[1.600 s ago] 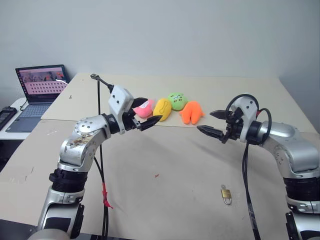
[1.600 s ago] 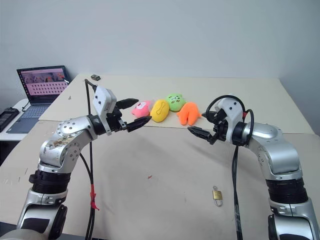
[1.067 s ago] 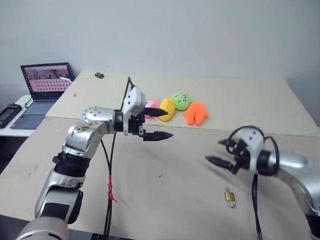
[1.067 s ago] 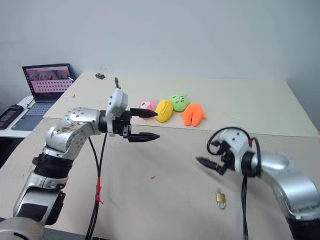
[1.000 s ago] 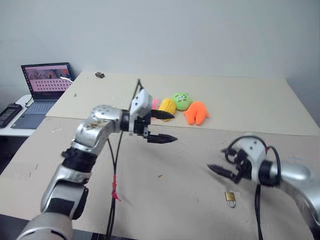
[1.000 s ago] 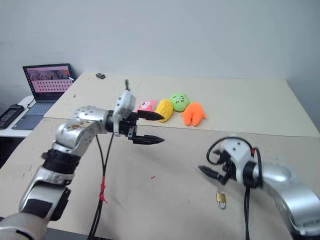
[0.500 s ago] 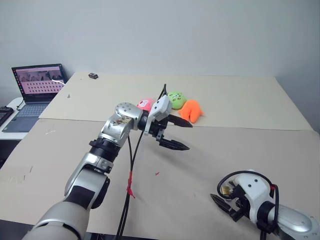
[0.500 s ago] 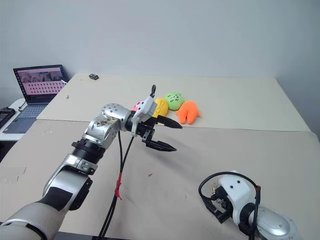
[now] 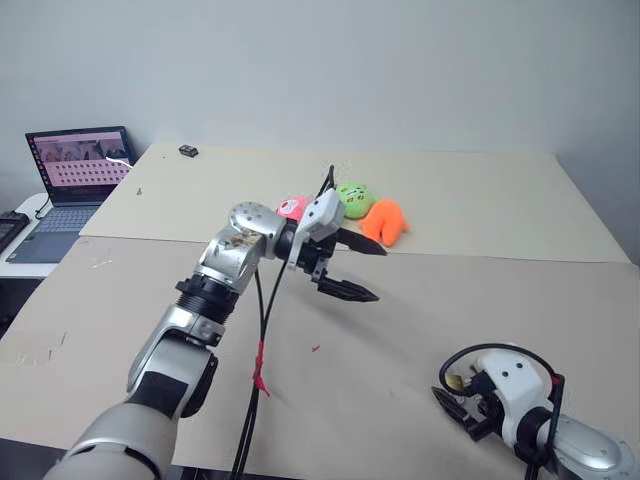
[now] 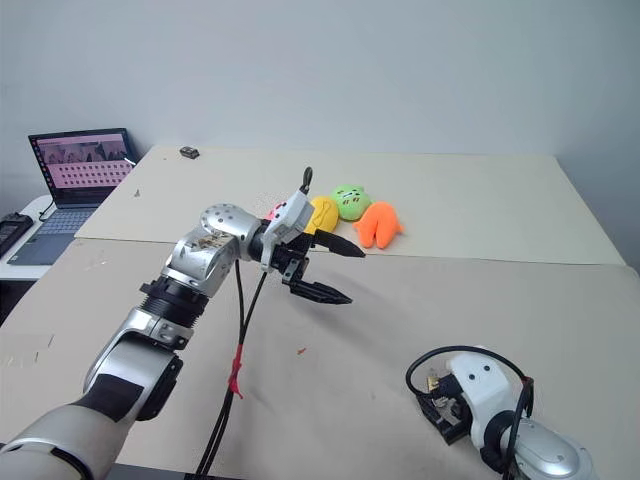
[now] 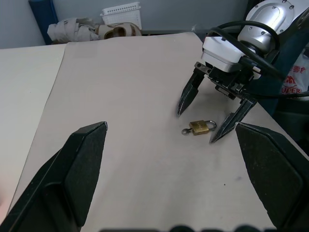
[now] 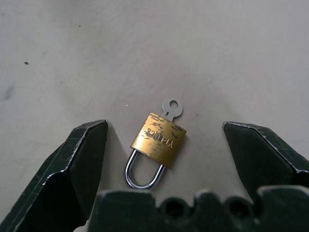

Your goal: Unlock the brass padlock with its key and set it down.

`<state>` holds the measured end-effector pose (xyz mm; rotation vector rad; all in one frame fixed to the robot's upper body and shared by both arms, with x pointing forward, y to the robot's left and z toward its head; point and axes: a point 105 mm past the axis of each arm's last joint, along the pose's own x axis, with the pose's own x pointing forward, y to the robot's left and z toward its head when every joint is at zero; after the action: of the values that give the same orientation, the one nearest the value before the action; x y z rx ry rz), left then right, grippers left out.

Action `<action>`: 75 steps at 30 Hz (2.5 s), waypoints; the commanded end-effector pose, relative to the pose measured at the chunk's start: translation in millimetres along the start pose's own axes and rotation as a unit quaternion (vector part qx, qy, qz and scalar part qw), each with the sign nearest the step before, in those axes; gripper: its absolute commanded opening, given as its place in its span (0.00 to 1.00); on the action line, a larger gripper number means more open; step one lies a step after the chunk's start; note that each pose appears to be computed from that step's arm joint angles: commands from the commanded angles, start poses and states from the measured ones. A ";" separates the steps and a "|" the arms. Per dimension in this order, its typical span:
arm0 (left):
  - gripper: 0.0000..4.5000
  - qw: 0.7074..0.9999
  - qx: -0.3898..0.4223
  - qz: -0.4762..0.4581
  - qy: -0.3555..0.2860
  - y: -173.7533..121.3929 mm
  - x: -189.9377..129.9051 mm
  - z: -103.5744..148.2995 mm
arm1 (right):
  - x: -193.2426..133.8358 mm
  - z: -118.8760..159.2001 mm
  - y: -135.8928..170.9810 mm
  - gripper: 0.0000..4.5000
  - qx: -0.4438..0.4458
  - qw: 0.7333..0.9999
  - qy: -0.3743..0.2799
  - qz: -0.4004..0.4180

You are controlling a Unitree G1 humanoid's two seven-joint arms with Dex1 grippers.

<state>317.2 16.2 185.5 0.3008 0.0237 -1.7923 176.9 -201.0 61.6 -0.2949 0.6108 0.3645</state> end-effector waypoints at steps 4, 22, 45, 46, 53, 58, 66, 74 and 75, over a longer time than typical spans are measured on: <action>1.00 1.000 0.016 0.019 -0.002 1.6 -10.3 11.4 | 4.3 -12.0 4.6 1.00 -0.008 1.000 0.004 0.004; 1.00 1.000 0.020 0.012 0.003 2.3 -8.9 11.8 | -1.8 -33.8 7.2 0.30 0.005 1.000 0.028 -0.008; 1.00 0.990 0.012 0.134 0.043 -1.8 -54.6 -4.8 | 55.4 77.4 18.7 0.20 -0.160 0.970 -0.095 0.156; 1.00 0.986 0.001 0.156 0.053 -10.5 -66.5 -11.0 | 64.8 88.2 23.8 0.20 -0.181 0.961 -0.105 0.180; 1.00 0.967 -0.025 0.219 0.128 -56.9 -98.6 -38.8 | 94.7 125.5 50.1 0.20 -0.252 0.912 -0.125 0.300; 1.00 0.958 -0.038 0.243 0.150 -80.4 -104.9 -46.3 | 107.0 137.7 64.1 0.20 -0.264 0.887 -0.130 0.356; 1.00 0.947 -0.042 0.285 0.144 -84.1 -107.4 -42.6 | 119.6 129.8 72.9 0.56 -0.271 0.872 -0.114 0.392; 1.00 0.955 -0.032 0.266 0.127 -74.8 -97.3 -39.6 | 103.9 134.9 58.3 0.99 -0.256 0.875 -0.120 0.393; 1.00 0.958 -0.031 0.260 0.120 -74.1 -95.3 -37.8 | 102.5 135.4 56.3 0.99 -0.253 0.877 -0.122 0.390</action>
<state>273.1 137.2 150.3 0.4348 0.2051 -1.1913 298.6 -74.2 77.7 -0.5035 0.4115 1.3415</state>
